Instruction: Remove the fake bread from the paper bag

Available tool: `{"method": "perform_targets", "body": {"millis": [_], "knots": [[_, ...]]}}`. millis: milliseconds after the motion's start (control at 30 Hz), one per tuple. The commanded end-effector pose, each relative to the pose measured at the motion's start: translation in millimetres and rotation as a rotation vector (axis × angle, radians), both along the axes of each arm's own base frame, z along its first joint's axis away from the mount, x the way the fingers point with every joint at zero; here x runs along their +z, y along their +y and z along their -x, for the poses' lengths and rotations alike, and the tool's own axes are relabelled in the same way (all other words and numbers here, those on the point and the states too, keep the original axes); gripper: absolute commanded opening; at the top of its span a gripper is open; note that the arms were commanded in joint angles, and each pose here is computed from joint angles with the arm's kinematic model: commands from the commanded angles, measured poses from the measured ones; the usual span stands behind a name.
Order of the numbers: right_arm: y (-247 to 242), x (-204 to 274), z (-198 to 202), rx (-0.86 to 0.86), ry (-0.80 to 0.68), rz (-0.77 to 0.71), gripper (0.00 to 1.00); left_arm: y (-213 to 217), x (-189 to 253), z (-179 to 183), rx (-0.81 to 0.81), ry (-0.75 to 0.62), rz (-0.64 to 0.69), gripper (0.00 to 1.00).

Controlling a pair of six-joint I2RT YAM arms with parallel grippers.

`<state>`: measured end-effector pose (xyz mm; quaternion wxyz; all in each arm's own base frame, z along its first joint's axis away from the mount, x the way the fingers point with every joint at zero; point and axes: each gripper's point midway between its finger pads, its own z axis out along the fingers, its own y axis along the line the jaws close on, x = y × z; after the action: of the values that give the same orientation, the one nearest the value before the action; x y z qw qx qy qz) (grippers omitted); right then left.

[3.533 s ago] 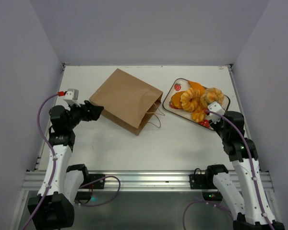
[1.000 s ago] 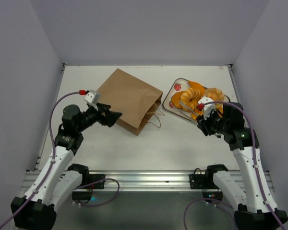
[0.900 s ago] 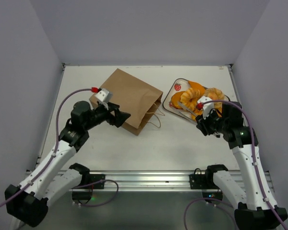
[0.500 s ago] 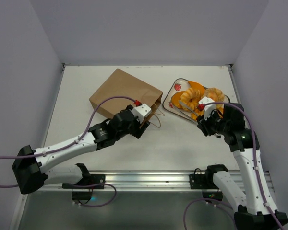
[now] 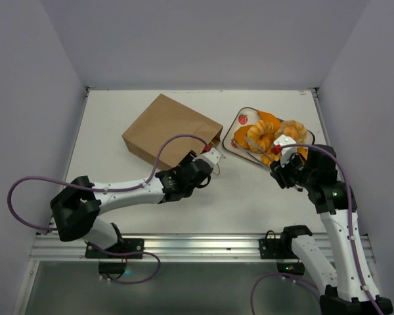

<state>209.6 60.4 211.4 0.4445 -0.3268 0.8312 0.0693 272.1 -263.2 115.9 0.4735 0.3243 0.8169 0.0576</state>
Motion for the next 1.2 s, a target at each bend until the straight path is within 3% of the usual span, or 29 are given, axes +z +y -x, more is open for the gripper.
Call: {"method": "perform_targets", "body": {"millis": [0, 100, 167, 333, 433, 600, 733, 967, 1067, 1167], "knots": [[-2, 7, -5, -0.024, -0.04, -0.011, 0.42, -4, 30, -29, 0.177, -0.161, 0.074, 0.54], [-1, 9, -4, -0.024, -0.052, -0.016, 0.42, -3, 24, -36, 0.226, -0.196, 0.038, 0.5], [-1, 9, -3, -0.025, -0.053, -0.016, 0.42, 0, 24, -40, 0.239, -0.221, 0.009, 0.41], [-2, 10, -2, -0.028, -0.062, -0.015, 0.42, -5, 42, -48, 0.232, -0.277, 0.022, 0.08], [-3, 11, -1, -0.031, -0.067, -0.014, 0.42, -3, 52, -51, 0.213, -0.289, 0.001, 0.0], [-4, 13, 0, -0.035, -0.077, -0.016, 0.42, 5, 82, -60, 0.178, -0.303, 0.024, 0.0], [-4, 16, 2, -0.034, -0.092, -0.018, 0.42, 49, 137, -93, 0.228, -0.307, 0.124, 0.0], [-3, 19, 2, -0.035, -0.104, -0.025, 0.42, 115, 283, -135, 0.293, -0.444, 0.405, 0.0], [-4, 20, 3, -0.037, -0.108, -0.023, 0.42, 129, 311, -152, 0.293, -0.429, 0.497, 0.0], [-4, 19, 5, -0.035, -0.111, -0.025, 0.42, 140, 302, -173, 0.312, -0.342, 0.62, 0.0]]}}
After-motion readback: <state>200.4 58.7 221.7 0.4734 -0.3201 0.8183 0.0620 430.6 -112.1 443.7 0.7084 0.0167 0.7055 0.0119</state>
